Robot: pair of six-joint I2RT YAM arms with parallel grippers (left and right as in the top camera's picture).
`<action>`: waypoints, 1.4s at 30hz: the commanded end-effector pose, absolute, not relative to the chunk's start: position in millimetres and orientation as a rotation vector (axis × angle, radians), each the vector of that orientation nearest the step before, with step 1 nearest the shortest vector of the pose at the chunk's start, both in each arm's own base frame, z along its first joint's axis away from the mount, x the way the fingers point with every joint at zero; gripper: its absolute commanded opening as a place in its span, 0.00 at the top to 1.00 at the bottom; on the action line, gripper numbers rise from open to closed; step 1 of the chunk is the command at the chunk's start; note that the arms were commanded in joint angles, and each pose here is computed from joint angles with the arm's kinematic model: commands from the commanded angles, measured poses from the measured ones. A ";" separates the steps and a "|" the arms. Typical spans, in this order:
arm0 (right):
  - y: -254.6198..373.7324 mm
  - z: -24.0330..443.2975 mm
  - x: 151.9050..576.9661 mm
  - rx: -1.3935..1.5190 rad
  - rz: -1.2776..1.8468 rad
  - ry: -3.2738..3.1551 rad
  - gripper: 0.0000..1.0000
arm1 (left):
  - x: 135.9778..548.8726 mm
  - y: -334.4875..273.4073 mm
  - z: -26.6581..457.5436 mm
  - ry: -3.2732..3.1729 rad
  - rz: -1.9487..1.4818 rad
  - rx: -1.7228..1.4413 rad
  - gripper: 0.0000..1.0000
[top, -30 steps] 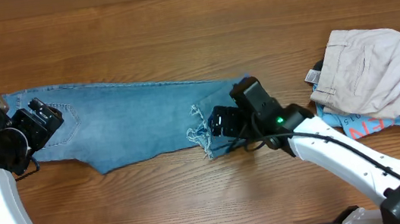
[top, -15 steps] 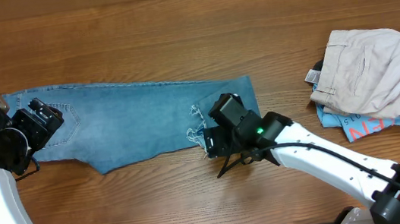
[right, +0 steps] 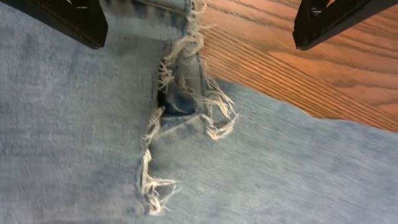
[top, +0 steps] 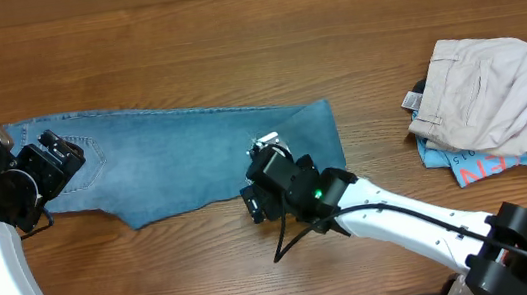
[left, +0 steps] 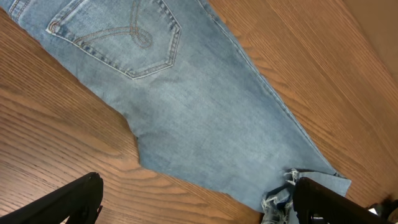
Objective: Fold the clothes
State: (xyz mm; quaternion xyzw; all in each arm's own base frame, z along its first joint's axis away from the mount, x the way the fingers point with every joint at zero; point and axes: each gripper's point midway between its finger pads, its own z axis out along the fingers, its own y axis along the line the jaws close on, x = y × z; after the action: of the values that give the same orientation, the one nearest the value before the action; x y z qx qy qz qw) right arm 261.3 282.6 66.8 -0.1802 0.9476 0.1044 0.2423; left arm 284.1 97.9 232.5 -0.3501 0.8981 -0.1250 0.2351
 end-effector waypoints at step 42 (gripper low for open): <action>279.6 92.6 348.6 -0.343 0.097 2.471 0.96 | 285.7 96.4 232.9 2.475 -0.340 -0.928 0.00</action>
State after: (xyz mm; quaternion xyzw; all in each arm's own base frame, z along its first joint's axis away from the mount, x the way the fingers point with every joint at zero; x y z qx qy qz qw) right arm 347.8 267.6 86.2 -0.1311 0.9388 0.0091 0.3185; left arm 283.3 97.5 232.1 -0.3506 0.8984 -0.1251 0.2331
